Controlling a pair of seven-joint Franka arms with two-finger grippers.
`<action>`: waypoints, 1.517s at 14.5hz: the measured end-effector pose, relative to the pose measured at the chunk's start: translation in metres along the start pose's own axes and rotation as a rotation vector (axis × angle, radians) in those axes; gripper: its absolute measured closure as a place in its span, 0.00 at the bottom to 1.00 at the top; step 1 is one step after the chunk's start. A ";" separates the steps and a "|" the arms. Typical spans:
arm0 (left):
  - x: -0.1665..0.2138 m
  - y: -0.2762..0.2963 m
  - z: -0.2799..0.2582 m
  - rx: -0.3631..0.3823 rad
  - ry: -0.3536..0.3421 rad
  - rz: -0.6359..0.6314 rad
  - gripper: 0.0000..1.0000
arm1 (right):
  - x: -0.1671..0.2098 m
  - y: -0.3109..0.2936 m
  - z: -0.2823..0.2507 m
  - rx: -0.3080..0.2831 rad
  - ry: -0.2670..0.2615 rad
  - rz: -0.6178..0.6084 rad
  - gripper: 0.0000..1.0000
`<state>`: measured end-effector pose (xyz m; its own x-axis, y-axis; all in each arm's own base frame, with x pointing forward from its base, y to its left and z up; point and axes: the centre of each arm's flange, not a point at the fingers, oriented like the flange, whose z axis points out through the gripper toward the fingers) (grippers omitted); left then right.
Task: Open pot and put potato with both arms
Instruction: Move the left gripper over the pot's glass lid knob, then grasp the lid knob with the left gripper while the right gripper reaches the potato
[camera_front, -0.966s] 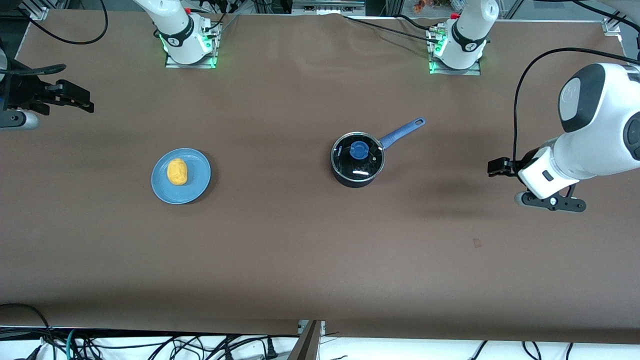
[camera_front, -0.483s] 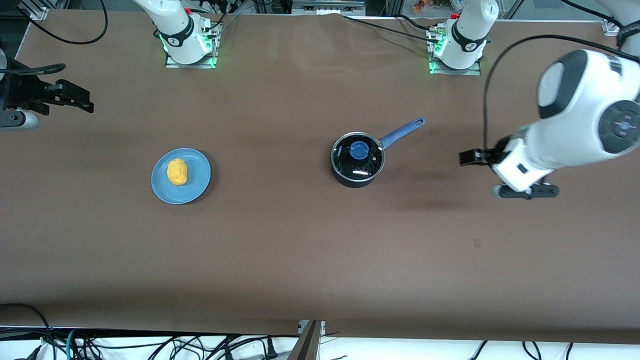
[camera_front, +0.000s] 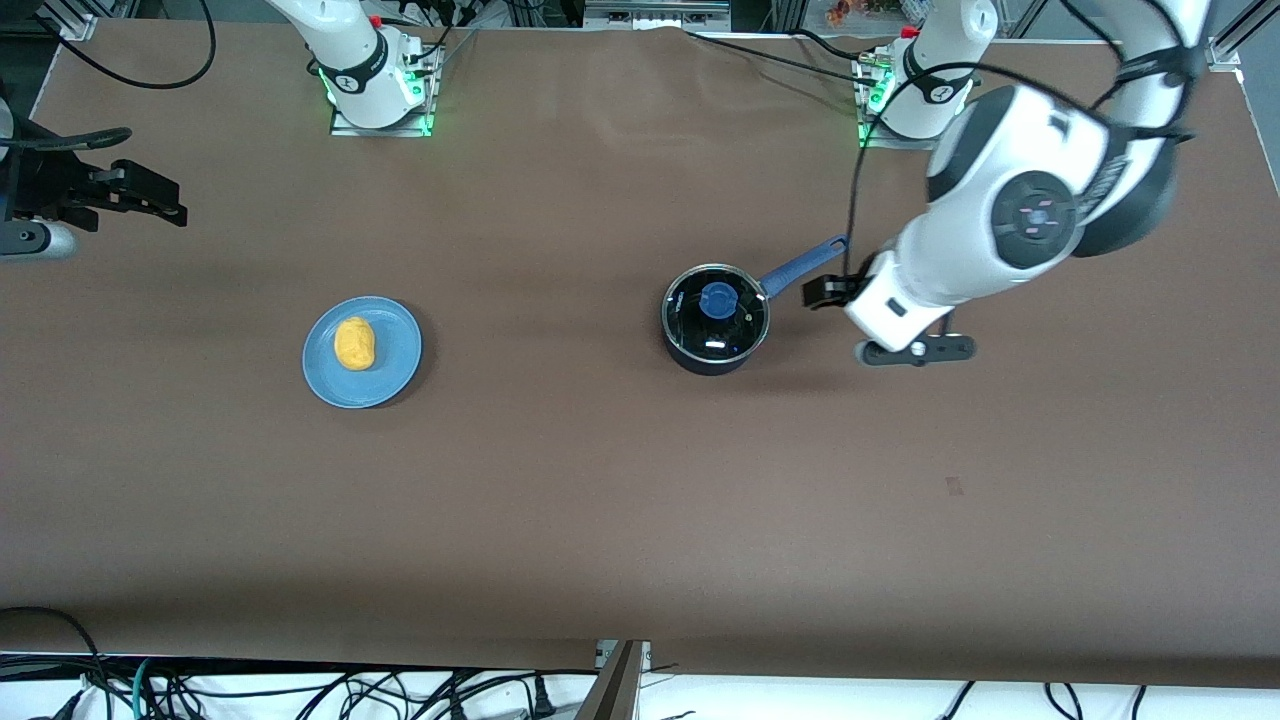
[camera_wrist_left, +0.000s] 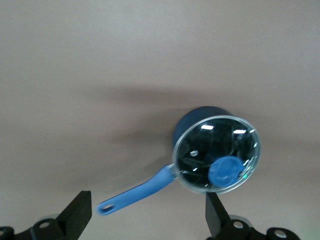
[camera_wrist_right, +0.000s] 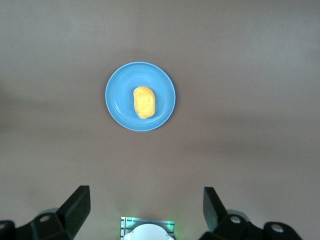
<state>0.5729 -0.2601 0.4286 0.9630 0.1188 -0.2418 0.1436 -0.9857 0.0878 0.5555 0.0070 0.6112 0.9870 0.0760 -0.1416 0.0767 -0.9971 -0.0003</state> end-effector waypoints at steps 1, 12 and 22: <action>-0.005 0.015 0.018 -0.004 0.004 -0.018 0.00 | 0.001 0.000 -0.001 -0.001 0.009 -0.001 0.00; -0.029 0.089 0.127 0.074 0.010 -0.022 0.00 | 0.011 -0.009 0.004 -0.001 0.030 -0.017 0.00; -0.046 0.107 0.165 0.060 0.023 -0.017 0.00 | 0.041 -0.035 0.043 -0.007 -0.013 -0.062 0.00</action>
<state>0.5068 -0.3908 0.2897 0.9658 0.1374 -0.2199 0.1465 -0.9889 0.0257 0.5868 0.0447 0.5631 0.9783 0.1375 -0.1548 0.1387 -0.9903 -0.0031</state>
